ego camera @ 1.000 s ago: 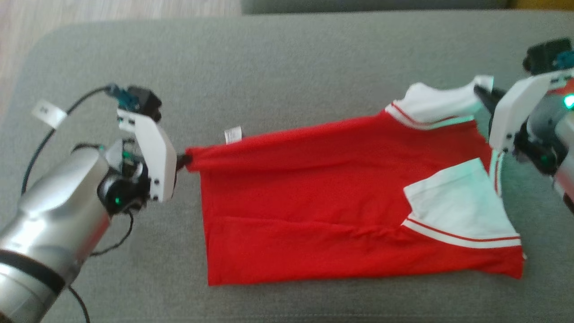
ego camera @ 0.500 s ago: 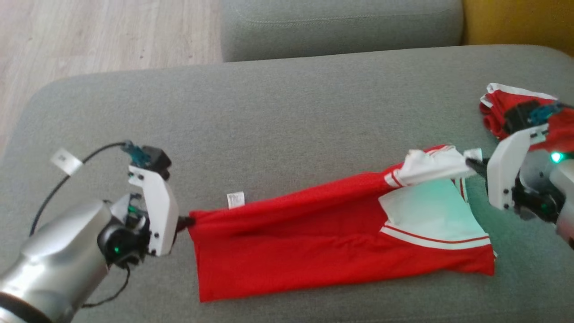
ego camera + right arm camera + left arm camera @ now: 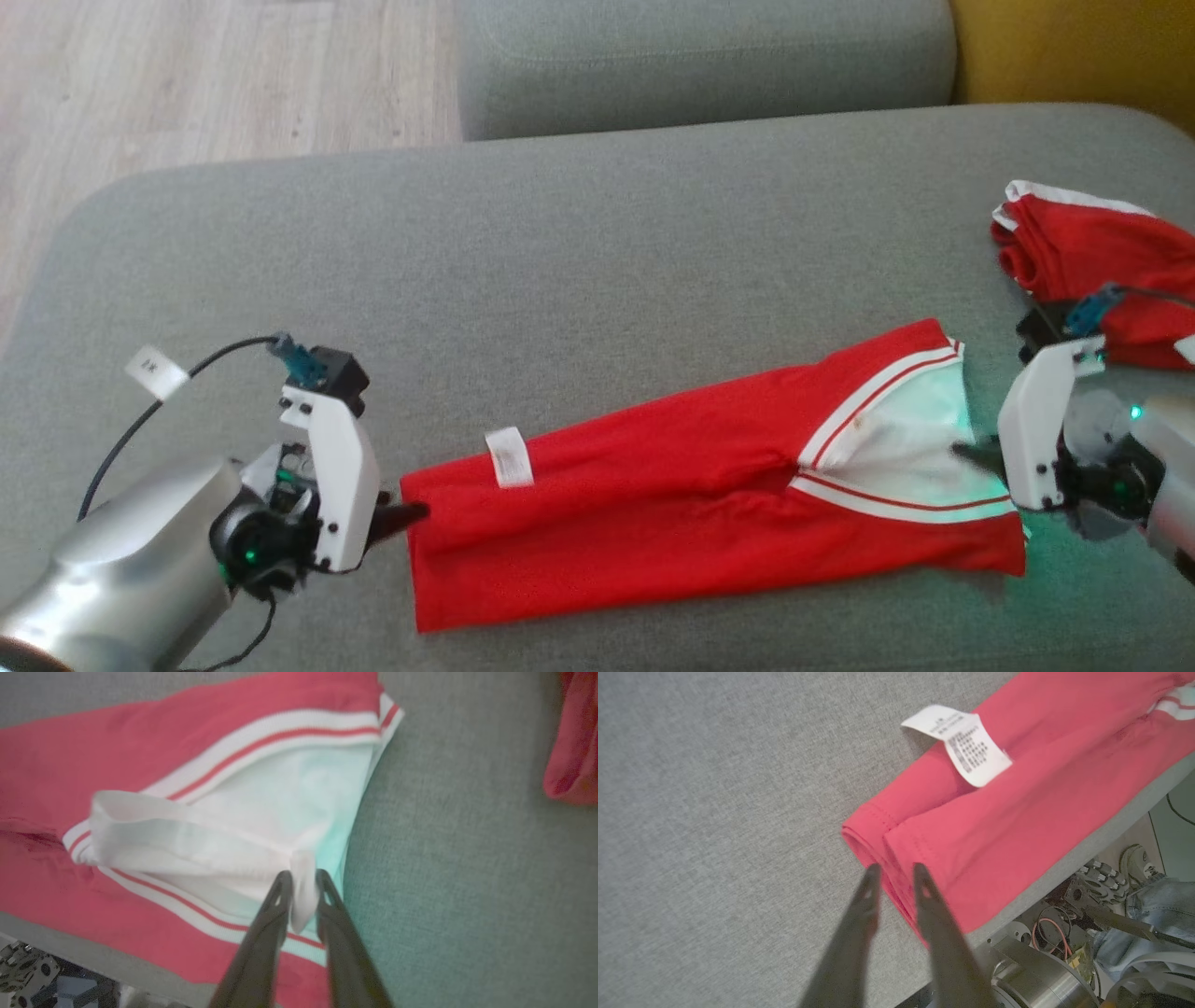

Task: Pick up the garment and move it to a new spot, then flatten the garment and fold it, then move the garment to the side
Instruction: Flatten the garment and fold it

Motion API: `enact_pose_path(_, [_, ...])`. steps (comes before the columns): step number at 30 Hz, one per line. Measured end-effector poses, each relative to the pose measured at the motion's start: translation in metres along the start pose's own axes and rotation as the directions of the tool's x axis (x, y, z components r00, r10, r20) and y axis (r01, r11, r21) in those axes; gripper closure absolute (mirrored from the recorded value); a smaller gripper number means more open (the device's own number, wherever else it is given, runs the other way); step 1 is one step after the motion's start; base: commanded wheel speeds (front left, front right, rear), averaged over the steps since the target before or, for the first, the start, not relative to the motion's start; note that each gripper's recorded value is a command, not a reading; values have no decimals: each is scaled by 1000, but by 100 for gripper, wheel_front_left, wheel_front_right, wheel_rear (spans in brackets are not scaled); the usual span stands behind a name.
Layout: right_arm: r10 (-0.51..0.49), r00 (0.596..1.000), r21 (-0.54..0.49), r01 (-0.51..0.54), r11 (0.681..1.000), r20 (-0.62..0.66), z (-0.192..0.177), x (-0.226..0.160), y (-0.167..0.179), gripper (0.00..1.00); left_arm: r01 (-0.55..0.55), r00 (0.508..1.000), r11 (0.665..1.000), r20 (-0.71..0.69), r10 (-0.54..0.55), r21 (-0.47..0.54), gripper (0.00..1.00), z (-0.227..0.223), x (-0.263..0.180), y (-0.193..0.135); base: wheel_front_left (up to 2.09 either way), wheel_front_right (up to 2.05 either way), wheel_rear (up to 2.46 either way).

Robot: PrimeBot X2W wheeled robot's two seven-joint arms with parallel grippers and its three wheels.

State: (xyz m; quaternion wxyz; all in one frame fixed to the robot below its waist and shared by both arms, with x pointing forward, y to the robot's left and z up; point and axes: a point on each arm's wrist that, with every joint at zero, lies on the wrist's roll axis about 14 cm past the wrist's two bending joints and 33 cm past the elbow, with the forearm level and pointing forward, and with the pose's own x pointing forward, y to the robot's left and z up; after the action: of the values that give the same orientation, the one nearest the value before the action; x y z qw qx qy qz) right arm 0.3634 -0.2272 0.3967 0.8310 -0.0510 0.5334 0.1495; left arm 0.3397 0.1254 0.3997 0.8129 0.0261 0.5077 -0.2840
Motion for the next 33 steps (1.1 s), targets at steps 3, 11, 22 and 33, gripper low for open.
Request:
enact_pose_path(3, [15, 1000, 9, -15, 1000, 2, -3, -3, 4, 0, -11, 1000, 1000, 19, 11, 0, 0, 0, -5, 3, 0, 0, 0])
enact_pose_path(11, [56, 930, 39, -75, 996, 362, 63, -41, 10, 0, -120, 922, 993, 372, 104, 20, 0, 58, -42, 13, 0, 0, 0])
enact_pose_path(22, [-155, 526, 213, -52, 976, 836, 116, -102, -40, 0, -272, 447, 940, 838, 312, -205, 0, 102, -121, 24, 0, 0, 0])
enact_pose_path(33, [-222, 498, 281, -46, 959, 838, 86, -72, -26, 0, -361, 251, 843, 829, 500, -399, 0, 65, -145, 32, 0, 0, 0])
